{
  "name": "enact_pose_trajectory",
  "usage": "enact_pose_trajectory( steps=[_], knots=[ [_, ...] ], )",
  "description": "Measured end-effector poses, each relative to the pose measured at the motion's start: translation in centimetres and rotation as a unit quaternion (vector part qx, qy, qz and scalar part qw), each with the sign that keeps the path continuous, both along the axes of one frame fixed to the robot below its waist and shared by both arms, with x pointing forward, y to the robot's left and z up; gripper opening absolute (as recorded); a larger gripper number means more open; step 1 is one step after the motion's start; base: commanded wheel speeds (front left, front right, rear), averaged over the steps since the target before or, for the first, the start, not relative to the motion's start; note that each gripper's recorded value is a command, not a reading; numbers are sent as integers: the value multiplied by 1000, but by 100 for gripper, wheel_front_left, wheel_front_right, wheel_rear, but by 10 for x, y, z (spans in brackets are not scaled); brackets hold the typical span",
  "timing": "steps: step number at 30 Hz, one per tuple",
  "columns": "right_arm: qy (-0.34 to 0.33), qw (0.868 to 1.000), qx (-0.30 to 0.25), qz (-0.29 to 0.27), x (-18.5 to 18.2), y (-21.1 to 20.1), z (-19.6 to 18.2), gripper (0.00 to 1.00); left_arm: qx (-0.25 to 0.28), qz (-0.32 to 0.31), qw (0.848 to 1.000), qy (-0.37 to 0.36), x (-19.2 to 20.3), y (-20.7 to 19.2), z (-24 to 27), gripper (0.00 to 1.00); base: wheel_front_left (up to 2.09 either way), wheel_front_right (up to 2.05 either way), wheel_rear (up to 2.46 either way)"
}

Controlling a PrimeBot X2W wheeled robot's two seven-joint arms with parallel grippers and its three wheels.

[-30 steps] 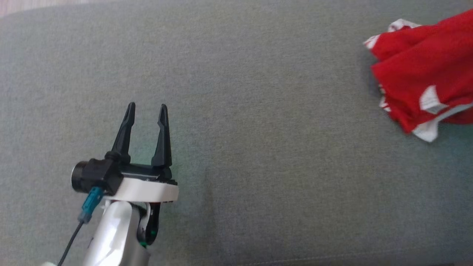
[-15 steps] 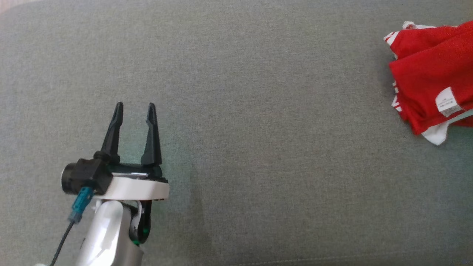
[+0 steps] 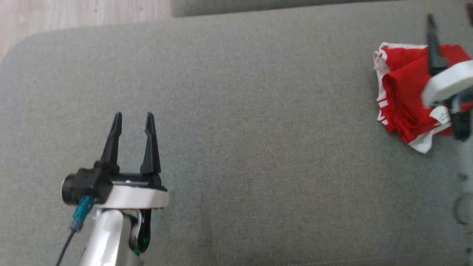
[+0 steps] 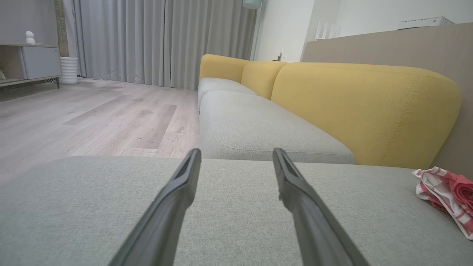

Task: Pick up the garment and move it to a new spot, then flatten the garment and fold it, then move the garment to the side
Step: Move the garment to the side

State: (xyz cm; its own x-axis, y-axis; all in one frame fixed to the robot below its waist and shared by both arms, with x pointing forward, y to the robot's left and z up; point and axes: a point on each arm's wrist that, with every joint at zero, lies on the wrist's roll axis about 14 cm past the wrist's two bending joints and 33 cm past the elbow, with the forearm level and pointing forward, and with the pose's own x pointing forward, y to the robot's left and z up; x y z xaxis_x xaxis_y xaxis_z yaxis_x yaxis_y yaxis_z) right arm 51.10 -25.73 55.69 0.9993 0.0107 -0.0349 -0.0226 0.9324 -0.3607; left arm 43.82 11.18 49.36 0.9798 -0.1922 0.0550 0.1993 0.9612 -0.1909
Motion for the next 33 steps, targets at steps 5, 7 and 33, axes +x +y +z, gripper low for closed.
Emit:
enact_pose_trajectory(
  steps=[5,7,33],
  knots=[
    [-66,991,102,49,-16,58,28,100,2,7,1000,-4,-16,4,6,100,0,0,0],
    [-78,984,148,58,-26,76,29,100,2,9,1000,-9,-22,5,10,100,0,0,0],
    [-17,945,314,92,-109,132,-50,100,-37,62,997,-6,-58,33,14,100,0,0,0]
  ],
)
